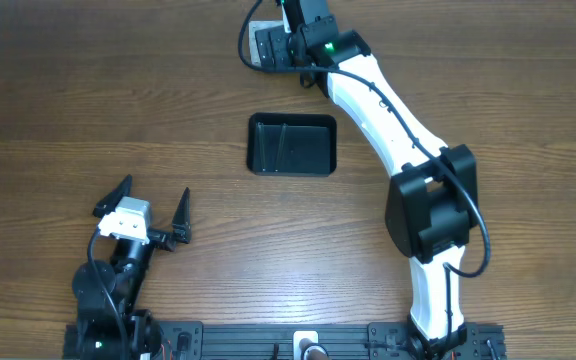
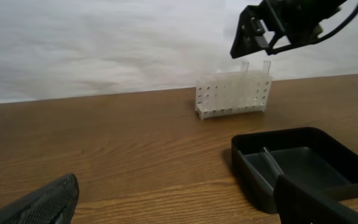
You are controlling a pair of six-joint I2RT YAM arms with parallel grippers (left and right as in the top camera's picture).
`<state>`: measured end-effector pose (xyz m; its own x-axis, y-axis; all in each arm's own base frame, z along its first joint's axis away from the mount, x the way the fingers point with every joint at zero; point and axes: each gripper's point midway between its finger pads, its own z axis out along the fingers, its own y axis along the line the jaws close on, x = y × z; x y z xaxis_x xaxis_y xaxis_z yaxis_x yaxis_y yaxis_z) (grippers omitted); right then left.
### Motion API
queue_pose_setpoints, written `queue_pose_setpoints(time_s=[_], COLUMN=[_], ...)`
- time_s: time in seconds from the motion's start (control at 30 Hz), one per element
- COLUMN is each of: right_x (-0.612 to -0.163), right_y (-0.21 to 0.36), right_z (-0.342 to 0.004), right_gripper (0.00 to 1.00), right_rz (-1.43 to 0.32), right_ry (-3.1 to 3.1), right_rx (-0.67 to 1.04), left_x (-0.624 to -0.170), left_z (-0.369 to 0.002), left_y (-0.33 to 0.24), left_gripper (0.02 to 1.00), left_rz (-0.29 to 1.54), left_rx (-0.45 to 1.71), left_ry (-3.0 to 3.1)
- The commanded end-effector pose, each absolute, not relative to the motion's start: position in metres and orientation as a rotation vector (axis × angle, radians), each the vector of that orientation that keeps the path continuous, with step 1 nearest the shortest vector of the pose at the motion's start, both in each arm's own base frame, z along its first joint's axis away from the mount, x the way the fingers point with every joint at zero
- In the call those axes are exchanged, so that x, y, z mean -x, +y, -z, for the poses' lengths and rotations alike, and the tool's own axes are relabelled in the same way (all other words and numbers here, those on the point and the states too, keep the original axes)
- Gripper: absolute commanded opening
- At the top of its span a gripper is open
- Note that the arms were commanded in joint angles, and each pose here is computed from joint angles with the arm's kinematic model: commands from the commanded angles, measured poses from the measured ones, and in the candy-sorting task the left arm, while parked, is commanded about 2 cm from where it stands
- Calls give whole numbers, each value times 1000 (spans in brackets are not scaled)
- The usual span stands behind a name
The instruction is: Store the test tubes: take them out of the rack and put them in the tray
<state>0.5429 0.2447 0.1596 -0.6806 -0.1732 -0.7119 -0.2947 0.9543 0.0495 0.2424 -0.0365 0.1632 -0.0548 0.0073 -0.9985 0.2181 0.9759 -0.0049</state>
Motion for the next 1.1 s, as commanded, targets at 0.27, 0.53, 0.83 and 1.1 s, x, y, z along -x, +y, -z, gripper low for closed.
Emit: queue_pose_setpoints(time_s=[0.27, 0.53, 0.83, 1.1], right_x=[-577, -589, -597, -599], right_y=[243, 242, 236, 235], right_z=[-154, -143, -130, -122], right_gripper=[991, 993, 980, 915], right_rz=[-160, -152, -144, -142], right_ry=[2260, 2237, 2239, 2243], right_rx=[216, 199, 183, 181], left_x=[-242, -242, -242, -242], left_z=[-162, -162, -162, -162], left_y=[-39, -39, -39, -39], left_gripper=[1000, 1000, 998, 1000], left_rz=[172, 172, 172, 172], left_rx=[-196, -196, -196, -196], left_ry=[1615, 1615, 1615, 1615])
